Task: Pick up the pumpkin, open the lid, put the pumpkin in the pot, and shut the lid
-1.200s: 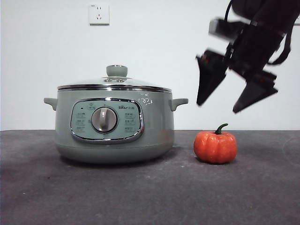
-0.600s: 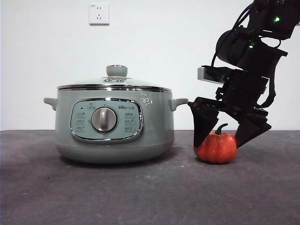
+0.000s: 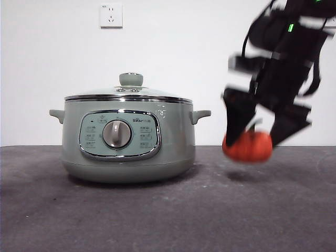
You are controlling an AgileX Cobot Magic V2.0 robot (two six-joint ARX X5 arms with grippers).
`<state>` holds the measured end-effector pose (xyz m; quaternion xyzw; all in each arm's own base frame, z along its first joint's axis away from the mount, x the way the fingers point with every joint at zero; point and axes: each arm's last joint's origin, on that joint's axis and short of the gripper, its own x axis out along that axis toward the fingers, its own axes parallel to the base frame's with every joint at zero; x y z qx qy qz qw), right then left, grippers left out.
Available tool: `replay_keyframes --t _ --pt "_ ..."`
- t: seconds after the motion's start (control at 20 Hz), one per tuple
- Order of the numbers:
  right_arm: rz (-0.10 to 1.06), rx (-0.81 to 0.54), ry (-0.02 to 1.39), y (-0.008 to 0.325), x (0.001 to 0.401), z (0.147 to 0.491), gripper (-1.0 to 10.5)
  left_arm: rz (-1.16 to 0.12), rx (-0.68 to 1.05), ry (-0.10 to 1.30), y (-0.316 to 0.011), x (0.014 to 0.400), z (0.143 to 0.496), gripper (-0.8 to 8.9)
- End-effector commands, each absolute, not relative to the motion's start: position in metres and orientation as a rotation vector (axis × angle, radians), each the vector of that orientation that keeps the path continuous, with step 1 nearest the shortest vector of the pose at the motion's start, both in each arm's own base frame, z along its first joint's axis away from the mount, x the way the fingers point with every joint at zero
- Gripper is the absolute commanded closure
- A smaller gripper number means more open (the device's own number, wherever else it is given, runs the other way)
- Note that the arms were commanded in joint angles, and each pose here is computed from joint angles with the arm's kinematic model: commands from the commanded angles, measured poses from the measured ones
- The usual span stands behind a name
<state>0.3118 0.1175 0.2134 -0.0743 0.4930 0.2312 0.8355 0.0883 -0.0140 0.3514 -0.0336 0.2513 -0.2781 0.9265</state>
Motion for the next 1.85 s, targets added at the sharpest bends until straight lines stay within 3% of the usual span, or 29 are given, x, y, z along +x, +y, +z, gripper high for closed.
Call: replay_keyframes --t 0.05,0.5,0.75,1.1,1.45,1.75,1.85 --pt "0.491 -0.142 0.972 0.113 0.297 0.244 9.6 -0.573 -0.068 0.519 -0.014 0.107 0.351 0.91" --pt "0.497 -0.102 0.725 0.085 0.221 0.334 9.6 -0.631 -0.038 0.436 -0.044 0.216 0.338 0.91" --pt "0.498 -0.1 0.7 0.076 0.194 0.349 9.6 -0.638 0.003 0.487 -0.076 0.273 0.331 0.91" --pt "0.497 -0.102 0.722 0.073 0.186 0.35 9.6 -0.678 0.044 0.536 -0.119 0.337 0.324 0.91" --pt "0.497 -0.102 0.724 0.073 0.186 0.35 9.6 -0.683 0.08 0.613 -0.14 0.358 0.292 0.91" --pt "0.496 -0.103 0.724 0.072 0.186 0.35 9.6 -0.648 0.1 0.658 -0.143 0.355 0.287 0.97" --pt "0.496 -0.103 0.723 0.073 0.186 0.35 9.6 -0.648 0.104 0.683 -0.144 0.354 0.285 2.79"
